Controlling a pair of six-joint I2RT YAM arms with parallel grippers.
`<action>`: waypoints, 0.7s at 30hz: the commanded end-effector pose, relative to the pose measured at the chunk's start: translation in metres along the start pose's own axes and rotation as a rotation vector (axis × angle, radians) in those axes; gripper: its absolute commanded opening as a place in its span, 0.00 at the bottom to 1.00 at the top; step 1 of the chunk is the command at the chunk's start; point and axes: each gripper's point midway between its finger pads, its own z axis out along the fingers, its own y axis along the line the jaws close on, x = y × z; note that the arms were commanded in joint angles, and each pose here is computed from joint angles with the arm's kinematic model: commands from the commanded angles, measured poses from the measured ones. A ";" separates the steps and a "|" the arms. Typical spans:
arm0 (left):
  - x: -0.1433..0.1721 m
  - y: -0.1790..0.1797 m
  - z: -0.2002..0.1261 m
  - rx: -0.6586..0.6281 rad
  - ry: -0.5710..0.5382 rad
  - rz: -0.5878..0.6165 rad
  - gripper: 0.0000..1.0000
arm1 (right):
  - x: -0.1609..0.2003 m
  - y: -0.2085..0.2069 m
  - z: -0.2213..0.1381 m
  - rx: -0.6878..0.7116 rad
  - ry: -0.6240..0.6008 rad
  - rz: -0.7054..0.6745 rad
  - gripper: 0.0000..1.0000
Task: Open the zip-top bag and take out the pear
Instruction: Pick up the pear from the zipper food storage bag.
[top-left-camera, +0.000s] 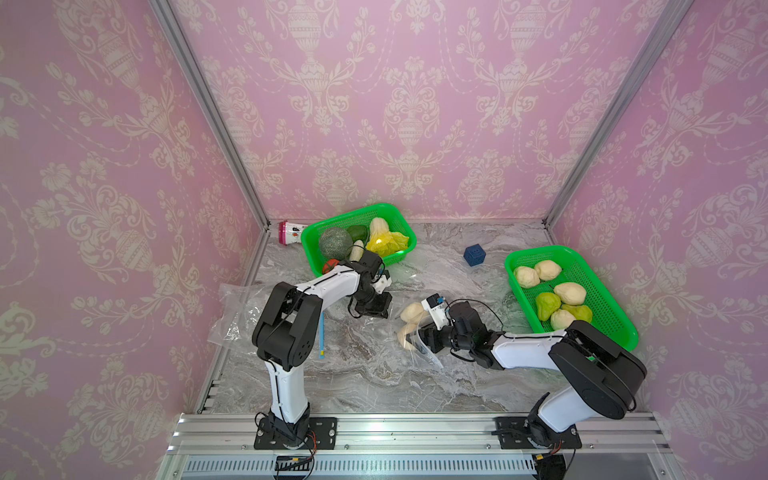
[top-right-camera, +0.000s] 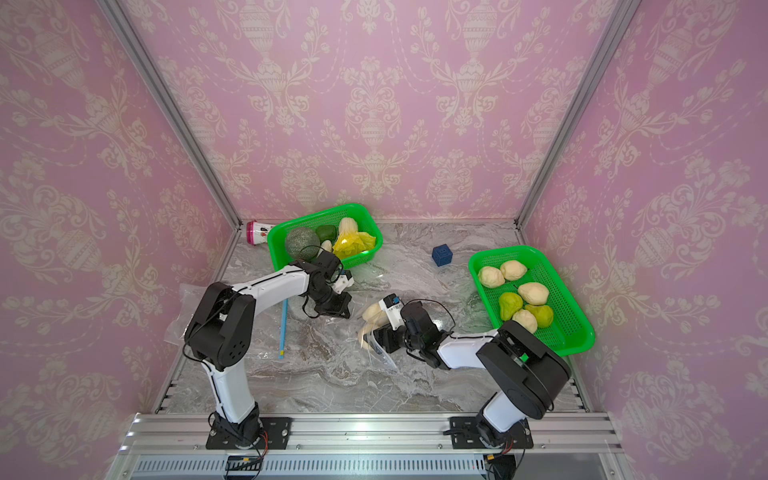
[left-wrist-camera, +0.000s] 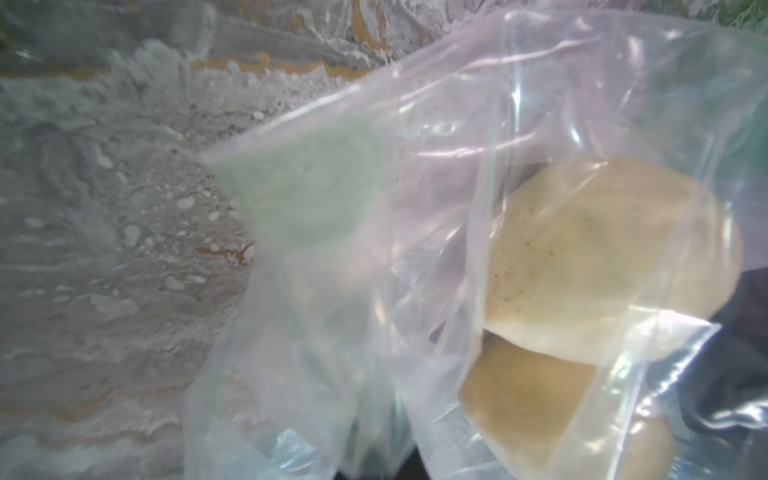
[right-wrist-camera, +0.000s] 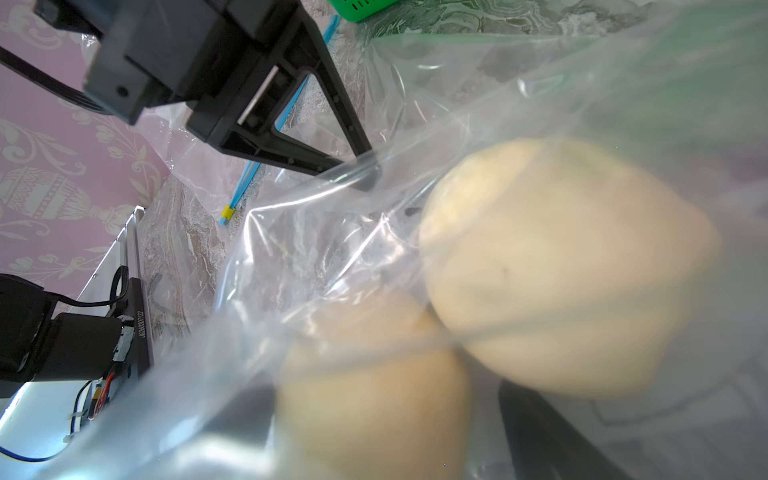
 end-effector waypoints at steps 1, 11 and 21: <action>-0.001 0.003 0.001 -0.009 0.015 0.010 0.00 | 0.008 -0.004 0.014 0.071 0.064 -0.053 0.88; -0.001 0.005 0.001 -0.018 0.015 0.011 0.00 | -0.014 -0.011 -0.009 0.131 -0.050 -0.004 0.77; -0.002 0.020 -0.003 -0.092 -0.001 -0.008 0.00 | -0.028 -0.045 -0.100 0.213 -0.150 0.167 0.69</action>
